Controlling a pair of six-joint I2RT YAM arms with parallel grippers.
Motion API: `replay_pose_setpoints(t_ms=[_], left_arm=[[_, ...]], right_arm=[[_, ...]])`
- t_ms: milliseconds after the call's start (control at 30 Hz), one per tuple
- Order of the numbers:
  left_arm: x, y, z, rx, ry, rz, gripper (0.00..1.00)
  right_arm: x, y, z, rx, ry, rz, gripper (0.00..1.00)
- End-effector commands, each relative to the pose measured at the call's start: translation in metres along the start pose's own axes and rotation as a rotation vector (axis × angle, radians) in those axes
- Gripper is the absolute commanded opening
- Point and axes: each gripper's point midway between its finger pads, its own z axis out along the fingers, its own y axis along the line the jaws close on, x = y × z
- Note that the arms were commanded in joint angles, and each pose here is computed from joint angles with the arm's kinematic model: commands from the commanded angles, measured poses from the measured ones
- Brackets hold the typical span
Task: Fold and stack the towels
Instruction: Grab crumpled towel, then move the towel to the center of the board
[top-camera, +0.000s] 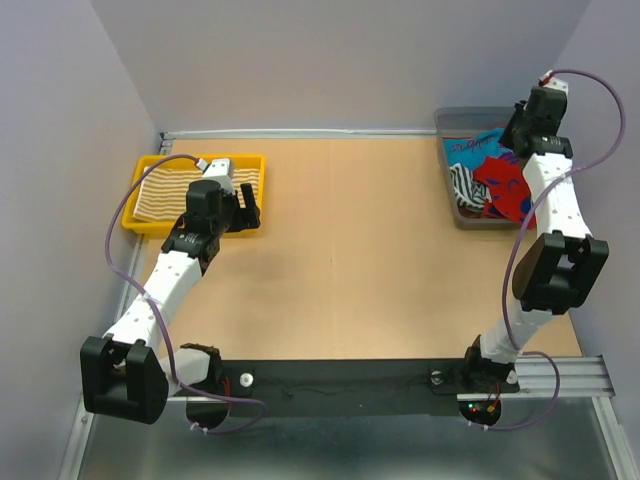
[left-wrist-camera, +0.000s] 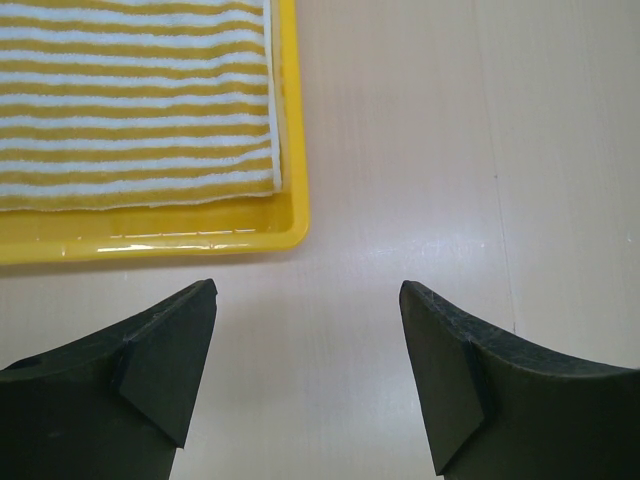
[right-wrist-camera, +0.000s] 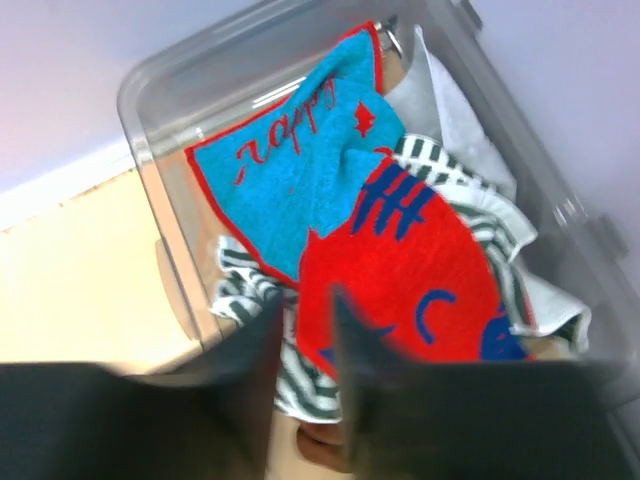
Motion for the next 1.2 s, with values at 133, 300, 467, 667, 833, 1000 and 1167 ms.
replay_pose_setpoints(t_ms=[133,300,467,667,833,1000,1167], left_arm=[[-0.015,-0.007,0.0,0.029,-0.051,0.014,0.85],[-0.012,-0.008,0.002,0.04,-0.04,0.013,0.85],[-0.012,-0.009,0.002,0.041,-0.04,0.014,0.85],[-0.011,-0.009,0.003,0.043,-0.035,0.015,0.85],[-0.011,-0.01,0.003,0.048,-0.034,0.015,0.85],[-0.012,-0.009,0.003,0.046,-0.036,0.015,0.85],[-0.01,-0.008,0.004,0.041,-0.031,0.015,0.85]], right_arm=[[0.041,-0.014,0.023,0.093,0.074,-0.038,0.63],[0.083,-0.022,0.045,0.133,0.167,-0.057,0.64],[0.107,-0.028,0.066,0.171,0.218,-0.075,0.61],[0.098,-0.031,0.064,0.191,0.195,-0.076,0.18],[0.049,-0.023,0.037,0.155,0.091,-0.09,0.04],[-0.008,0.025,0.002,0.008,-0.039,-0.119,0.01],[-0.075,0.124,-0.057,-0.272,-0.217,-0.157,0.01]])
